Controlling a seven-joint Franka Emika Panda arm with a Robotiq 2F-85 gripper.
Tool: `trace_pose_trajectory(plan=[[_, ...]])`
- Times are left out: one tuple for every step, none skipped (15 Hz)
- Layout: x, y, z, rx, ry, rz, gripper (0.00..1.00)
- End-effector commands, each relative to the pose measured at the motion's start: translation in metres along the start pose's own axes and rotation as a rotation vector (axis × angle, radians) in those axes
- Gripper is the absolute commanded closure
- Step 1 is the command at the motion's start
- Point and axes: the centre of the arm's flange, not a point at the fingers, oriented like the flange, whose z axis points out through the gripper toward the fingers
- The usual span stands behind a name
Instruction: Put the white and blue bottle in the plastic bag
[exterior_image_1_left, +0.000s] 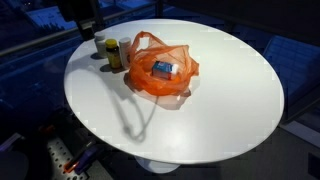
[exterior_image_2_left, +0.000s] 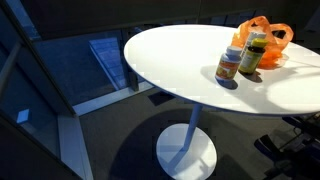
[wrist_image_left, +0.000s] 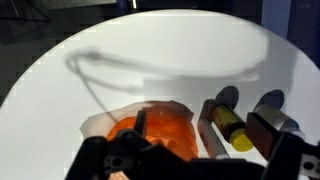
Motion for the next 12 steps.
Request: trace_pose_trajectory(plan=[[0.031,-0.018,0.008,0.015,0.015,0.058,0.00],[0.035,-0.021,0.012,0.019,0.020,0.064,0.00],[0.039,-0.025,0.016,0.019,0.026,0.066,0.00],[0.042,-0.028,0.020,0.014,0.029,0.065,0.00],[0.044,-0.030,0.021,0.004,0.038,0.067,0.00],[0.030,-0.022,0.023,0.003,0.026,0.044,0.00],[0.032,-0.024,0.026,0.000,0.022,0.042,0.00],[0.032,-0.024,0.028,0.000,0.018,0.043,0.00],[0.032,-0.024,0.028,0.000,0.018,0.043,0.00],[0.032,-0.024,0.027,0.000,0.019,0.043,0.00],[0.032,-0.023,0.027,0.000,0.020,0.043,0.00],[0.037,-0.025,0.030,-0.018,0.044,0.058,0.00]])
